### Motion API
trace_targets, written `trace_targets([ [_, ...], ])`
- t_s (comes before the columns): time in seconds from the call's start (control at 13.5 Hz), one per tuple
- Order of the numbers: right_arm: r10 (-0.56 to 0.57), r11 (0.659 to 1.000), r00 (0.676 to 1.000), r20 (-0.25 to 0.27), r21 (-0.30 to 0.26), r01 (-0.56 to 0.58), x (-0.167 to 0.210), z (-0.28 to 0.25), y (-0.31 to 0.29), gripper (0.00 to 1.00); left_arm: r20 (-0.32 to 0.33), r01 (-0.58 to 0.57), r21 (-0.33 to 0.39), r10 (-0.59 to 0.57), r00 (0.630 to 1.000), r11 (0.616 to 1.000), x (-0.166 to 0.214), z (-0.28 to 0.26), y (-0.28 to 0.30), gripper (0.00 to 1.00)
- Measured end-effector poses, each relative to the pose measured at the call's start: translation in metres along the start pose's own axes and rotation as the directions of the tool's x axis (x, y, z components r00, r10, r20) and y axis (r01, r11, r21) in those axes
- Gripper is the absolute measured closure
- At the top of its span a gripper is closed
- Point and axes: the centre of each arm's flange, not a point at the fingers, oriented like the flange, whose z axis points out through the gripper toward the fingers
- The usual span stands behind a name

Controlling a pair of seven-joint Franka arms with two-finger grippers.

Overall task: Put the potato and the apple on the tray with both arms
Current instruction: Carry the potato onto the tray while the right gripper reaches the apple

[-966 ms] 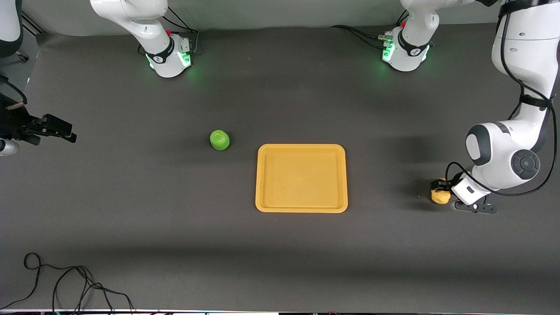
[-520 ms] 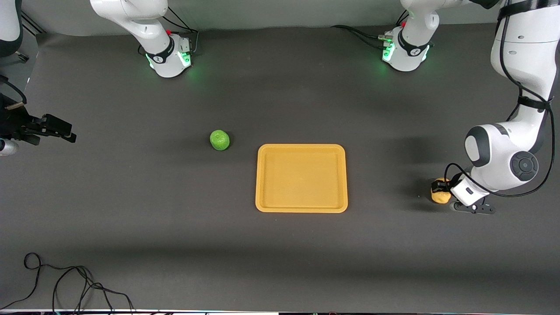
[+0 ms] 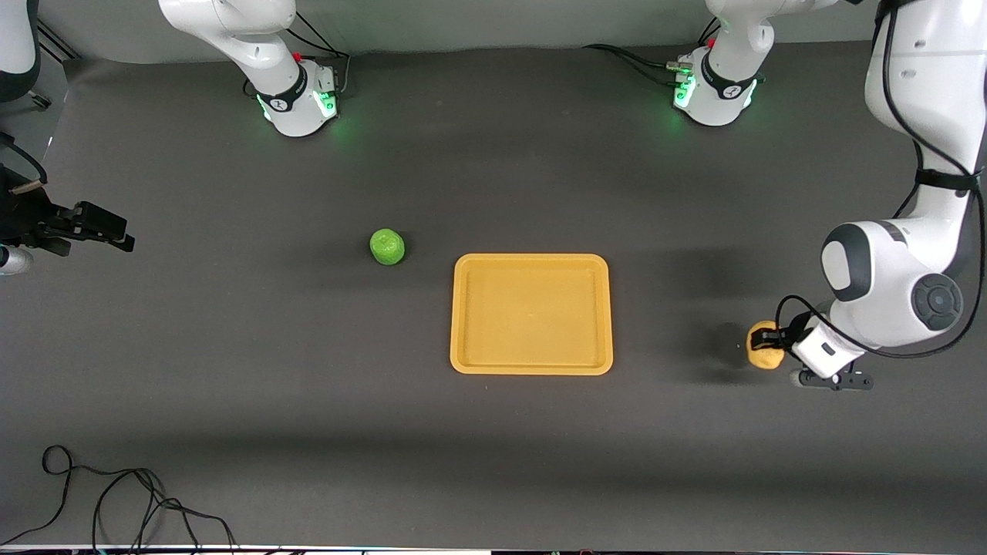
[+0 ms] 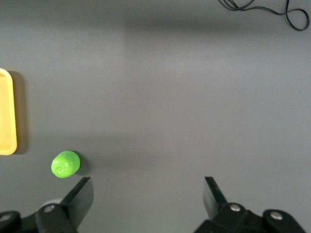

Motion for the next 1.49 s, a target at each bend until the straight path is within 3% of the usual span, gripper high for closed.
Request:
trace_targets([
  [0.15, 0.0, 1.0, 1.0, 0.0, 0.0, 0.0, 0.0, 0.0, 0.0, 0.0, 0.016, 0.059, -0.03, -0.058, 0.998, 0.998, 0.003, -0.034, 0.064, 0.44],
  [0.3, 0.0, 1.0, 1.0, 0.0, 0.0, 0.0, 0.0, 0.0, 0.0, 0.0, 0.027, 0.107, -0.051, -0.106, 0.994, 0.993, -0.006, -0.036, 0.127, 0.44],
  [0.59, -0.001, 1.0, 1.0, 0.005, 0.0, 0.001, 0.001, 0.003, -0.001, 0.0, 0.089, 0.146, -0.031, -0.143, 0.986, 0.989, -0.041, 0.011, 0.241, 0.44],
  [0.82, -0.029, 1.0, 0.999, 0.021, 0.002, 0.029, 0.003, 0.009, -0.016, 0.0, 0.109, 0.139, -0.019, -0.136, 0.985, 0.99, -0.057, 0.061, 0.274, 0.44],
  [1.04, -0.038, 0.999, 0.998, 0.047, -0.001, 0.039, -0.005, 0.017, -0.102, 0.0, 0.036, 0.151, -0.058, -0.149, 0.988, 0.987, -0.06, 0.097, 0.27, 0.44],
  [1.26, -0.024, 1.0, 0.999, 0.047, -0.018, 0.025, -0.041, 0.018, -0.233, 0.0, 0.042, 0.152, -0.053, -0.15, 0.988, 0.987, -0.068, 0.113, 0.273, 0.44],
  [1.41, -0.035, 0.999, 0.998, 0.047, -0.025, 0.037, -0.07, 0.024, -0.289, 0.0, 0.045, 0.153, -0.05, -0.151, 0.987, 0.987, -0.07, 0.115, 0.273, 0.44],
  [1.49, -0.044, 0.999, 0.998, 0.04, -0.023, 0.045, -0.082, 0.03, -0.299, 0.0, 0.043, 0.151, -0.047, -0.149, 0.988, 0.987, -0.07, 0.115, 0.273, 0.37],
])
